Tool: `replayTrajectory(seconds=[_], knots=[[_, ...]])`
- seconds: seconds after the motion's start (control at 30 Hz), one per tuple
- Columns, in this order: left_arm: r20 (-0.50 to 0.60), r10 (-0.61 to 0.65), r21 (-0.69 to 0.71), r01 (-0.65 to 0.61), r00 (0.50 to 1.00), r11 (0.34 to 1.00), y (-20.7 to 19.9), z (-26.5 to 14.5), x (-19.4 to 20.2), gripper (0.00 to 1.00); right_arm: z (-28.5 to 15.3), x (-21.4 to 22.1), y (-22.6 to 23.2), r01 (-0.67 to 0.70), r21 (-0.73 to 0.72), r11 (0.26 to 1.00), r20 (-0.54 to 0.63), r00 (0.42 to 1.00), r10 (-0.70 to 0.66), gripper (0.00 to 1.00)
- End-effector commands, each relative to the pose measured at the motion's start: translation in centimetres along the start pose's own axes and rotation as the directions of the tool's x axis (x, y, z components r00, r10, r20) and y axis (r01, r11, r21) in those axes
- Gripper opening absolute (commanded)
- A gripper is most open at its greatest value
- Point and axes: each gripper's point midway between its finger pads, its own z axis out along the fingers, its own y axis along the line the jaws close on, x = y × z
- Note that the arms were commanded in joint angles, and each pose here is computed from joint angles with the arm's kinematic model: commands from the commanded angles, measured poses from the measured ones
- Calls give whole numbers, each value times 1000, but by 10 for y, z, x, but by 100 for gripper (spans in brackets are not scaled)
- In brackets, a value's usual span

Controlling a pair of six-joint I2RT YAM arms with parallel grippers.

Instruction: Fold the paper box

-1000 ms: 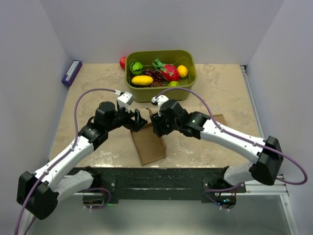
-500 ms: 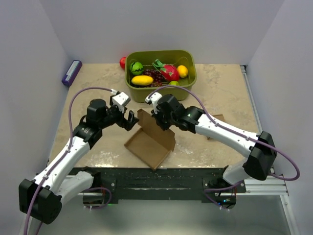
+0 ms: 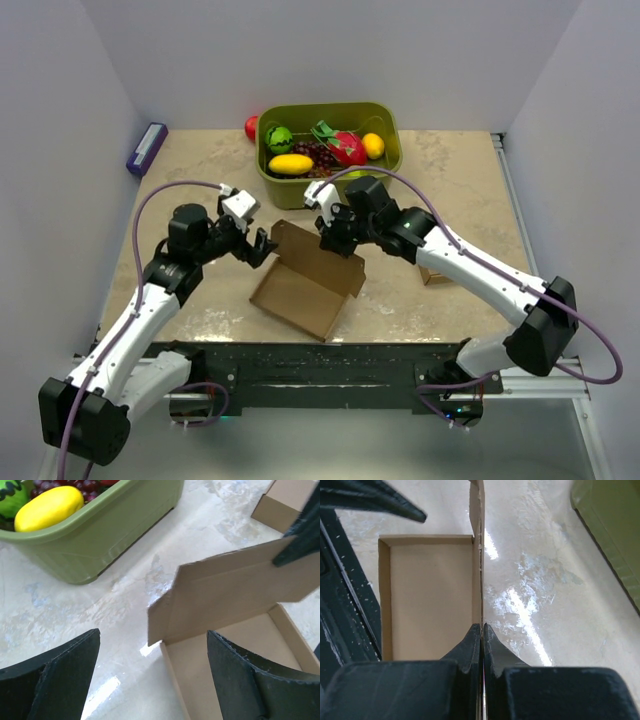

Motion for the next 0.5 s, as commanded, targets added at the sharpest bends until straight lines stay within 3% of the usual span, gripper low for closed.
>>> replayTrajectory(seconds=[0.0,0.2,0.33,0.47], knots=[[36,12,-30,-11,999,999,9,-4,-5,91,-24,-30,17,58,-88,994,105,993,-48,0],[67,21,132,-29,998,991,-18,-3,-8,84,-30,-32,23,67,-115,991,116,992,-54,0],[70,18,171,-30,997,985,-24,-3,-8,66,-30,-32,23,70,-118,991,114,992,-56,0],[80,11,208,-27,997,978,-31,-2,-8,57,-29,-31,26,71,-136,988,112,992,-56,0]])
